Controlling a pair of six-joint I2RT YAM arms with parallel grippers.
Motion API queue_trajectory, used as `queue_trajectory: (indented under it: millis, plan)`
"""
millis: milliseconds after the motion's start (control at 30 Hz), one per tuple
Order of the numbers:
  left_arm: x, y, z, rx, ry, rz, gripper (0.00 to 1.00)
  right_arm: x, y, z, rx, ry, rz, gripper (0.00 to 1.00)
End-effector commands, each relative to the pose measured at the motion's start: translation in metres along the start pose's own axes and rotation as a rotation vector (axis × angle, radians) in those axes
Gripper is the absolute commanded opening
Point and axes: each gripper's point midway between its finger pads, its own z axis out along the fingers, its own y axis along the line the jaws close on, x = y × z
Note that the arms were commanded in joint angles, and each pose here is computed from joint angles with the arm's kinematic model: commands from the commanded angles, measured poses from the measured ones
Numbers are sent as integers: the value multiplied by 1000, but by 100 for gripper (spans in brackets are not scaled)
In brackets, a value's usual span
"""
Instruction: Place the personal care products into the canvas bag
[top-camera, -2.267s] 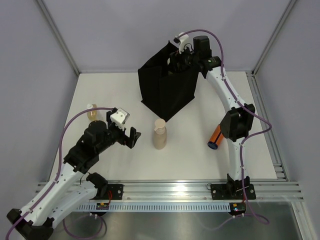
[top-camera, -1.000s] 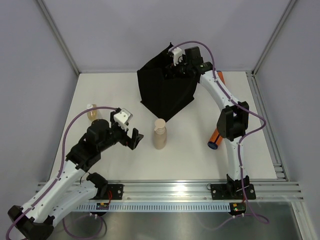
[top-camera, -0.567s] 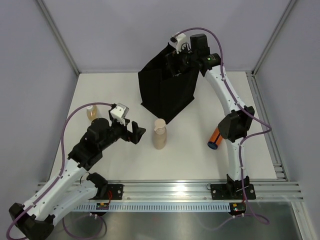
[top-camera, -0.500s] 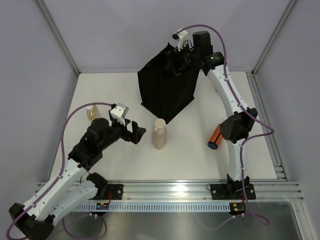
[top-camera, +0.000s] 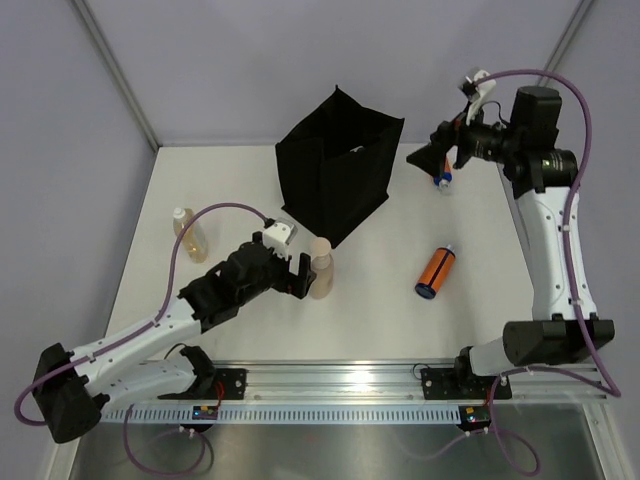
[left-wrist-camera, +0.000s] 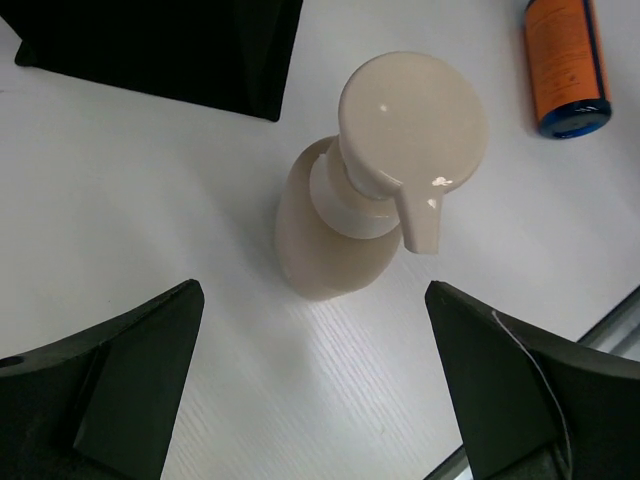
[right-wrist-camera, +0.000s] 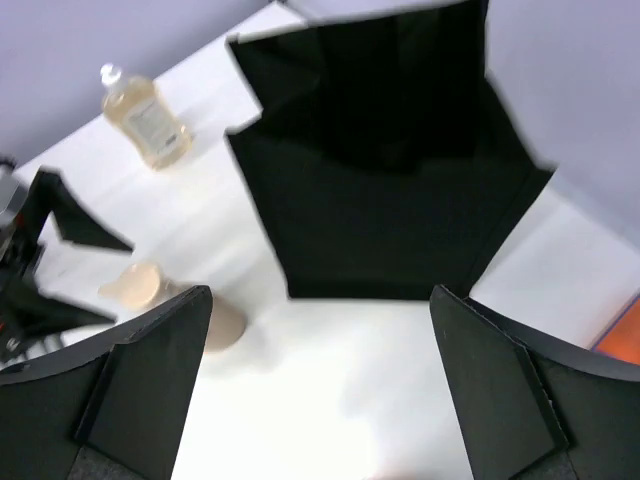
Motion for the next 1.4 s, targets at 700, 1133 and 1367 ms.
queue_trajectory:
  millis: [700,1133,1367]
  plan:
    - [-2,-14,91,-112,-172,25,86,154,26,-63,35,11,184,100]
    - [-59,-35,53,-23,-244,90,0,157,22,-67,45,6,186,100]
    - [-207,-54,8,34,-497,155,0,158,23,-68,51,8,181,99]
